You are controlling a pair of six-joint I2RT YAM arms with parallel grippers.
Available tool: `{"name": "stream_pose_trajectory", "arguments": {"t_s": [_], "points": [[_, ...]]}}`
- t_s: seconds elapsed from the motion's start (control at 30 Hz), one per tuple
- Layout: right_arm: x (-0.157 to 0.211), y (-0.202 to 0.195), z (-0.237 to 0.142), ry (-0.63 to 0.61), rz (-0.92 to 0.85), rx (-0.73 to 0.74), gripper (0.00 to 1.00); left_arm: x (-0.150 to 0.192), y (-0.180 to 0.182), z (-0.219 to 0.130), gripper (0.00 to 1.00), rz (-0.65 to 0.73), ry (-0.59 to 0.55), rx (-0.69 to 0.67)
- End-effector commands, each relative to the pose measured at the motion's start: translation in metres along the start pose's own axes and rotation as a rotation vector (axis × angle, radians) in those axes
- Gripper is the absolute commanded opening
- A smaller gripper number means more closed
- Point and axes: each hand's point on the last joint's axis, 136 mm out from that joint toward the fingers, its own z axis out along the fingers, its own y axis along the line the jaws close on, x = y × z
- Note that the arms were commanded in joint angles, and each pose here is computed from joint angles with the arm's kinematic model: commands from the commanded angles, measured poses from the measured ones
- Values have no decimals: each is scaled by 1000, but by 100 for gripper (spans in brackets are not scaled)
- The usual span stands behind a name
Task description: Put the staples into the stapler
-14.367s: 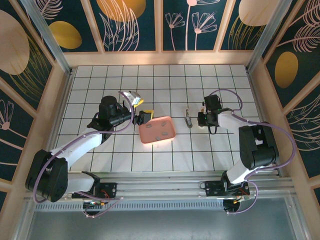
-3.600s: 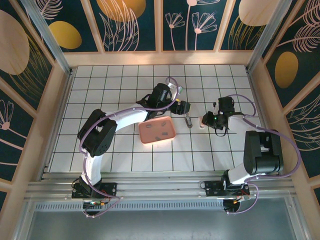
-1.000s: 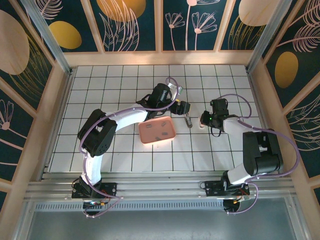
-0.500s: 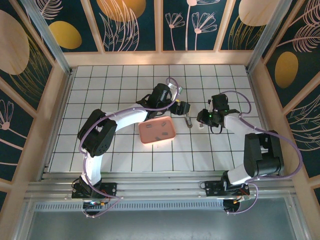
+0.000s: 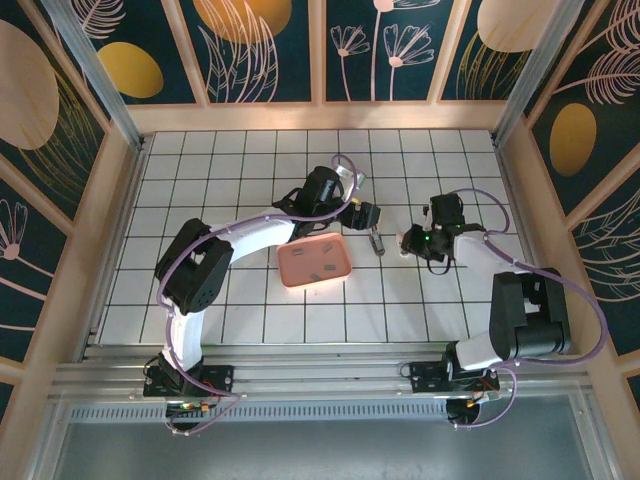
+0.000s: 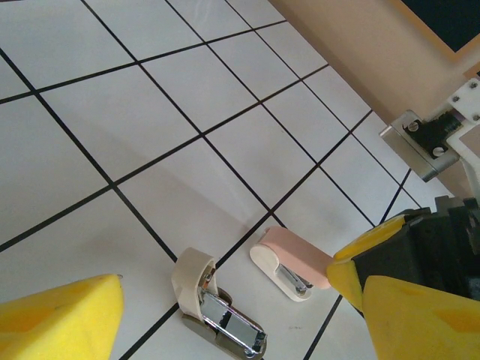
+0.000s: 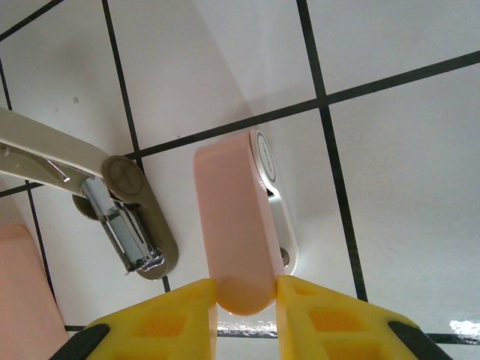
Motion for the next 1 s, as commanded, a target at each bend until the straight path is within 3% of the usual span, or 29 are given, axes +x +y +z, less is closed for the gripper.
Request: {"name": "stream_pose_trajectory", "arguments": {"t_s": [0.0, 0.97], "points": [[15, -17, 9, 44, 3, 51, 23, -17, -13, -14, 83, 36, -33, 22], [71, -67, 31, 211, 76, 228, 13, -17, -13, -12, 83, 31, -30, 24]]}}
